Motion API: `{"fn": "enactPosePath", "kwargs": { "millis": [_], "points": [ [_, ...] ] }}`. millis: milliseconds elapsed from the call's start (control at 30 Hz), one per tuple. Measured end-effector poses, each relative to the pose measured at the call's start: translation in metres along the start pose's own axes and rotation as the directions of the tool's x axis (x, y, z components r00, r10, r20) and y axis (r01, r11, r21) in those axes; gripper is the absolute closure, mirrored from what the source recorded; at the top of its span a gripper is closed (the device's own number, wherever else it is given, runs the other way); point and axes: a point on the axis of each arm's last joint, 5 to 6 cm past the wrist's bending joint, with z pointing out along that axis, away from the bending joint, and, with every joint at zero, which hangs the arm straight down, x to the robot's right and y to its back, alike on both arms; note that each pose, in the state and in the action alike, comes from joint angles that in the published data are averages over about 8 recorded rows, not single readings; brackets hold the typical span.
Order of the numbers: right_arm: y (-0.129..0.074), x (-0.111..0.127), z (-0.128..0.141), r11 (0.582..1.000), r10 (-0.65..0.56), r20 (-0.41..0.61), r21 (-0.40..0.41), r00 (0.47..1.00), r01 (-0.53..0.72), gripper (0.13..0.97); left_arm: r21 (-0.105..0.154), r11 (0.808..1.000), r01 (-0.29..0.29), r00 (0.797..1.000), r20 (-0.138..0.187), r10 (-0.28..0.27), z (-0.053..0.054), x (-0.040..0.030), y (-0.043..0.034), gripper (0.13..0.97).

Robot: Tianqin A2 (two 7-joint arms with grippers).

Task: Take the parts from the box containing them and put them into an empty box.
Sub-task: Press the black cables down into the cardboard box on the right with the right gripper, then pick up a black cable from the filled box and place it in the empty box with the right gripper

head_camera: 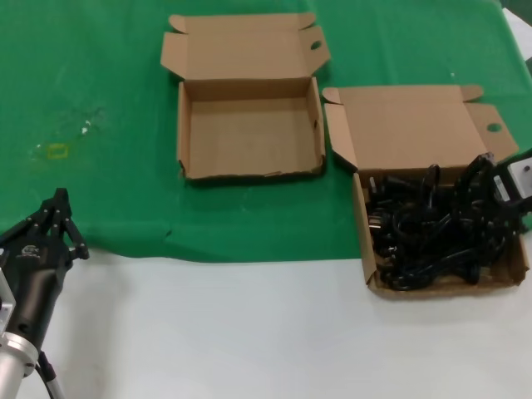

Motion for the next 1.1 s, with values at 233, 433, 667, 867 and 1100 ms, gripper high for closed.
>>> {"fn": "enactPosePath", "kwargs": {
  "millis": [233, 433, 667, 867, 1100],
  "points": [
    [0.001, -0.001, 0.0, 1.0, -0.002, 0.004, -0.001, 1.0, 0.002, 0.805, 0.0, 1.0, 0.0, 1.0, 0.0, 0.0, 0.0, 0.0, 0.0, 0.953],
    [0.001, 0.0, -0.004, 1.0, -0.005, -0.004, -0.003, 1.0, 0.005, 0.854, 0.0, 1.0, 0.0, 1.0, 0.0, 0.0, 0.0, 0.0, 0.0, 0.953],
    [-0.006, 0.007, -0.019, 1.0, 0.019, -0.026, 0.002, 0.999, -0.019, 0.871, 0.0, 1.0, 0.0, 1.0, 0.0, 0.0, 0.0, 0.0, 0.0, 0.953],
    [-0.02, 0.022, -0.045, 0.993, 0.111, -0.05, 0.054, 0.993, -0.108, 0.874, 0.0, 1.0, 0.0, 1.0, 0.0, 0.0, 0.0, 0.0, 0.0, 0.953],
    [-0.037, 0.048, -0.068, 0.979, 0.179, -0.081, 0.116, 0.981, -0.169, 0.875, 0.0, 1.0, 0.0, 1.0, 0.0, 0.0, 0.0, 0.0, 0.0, 0.953]
  ]
}}
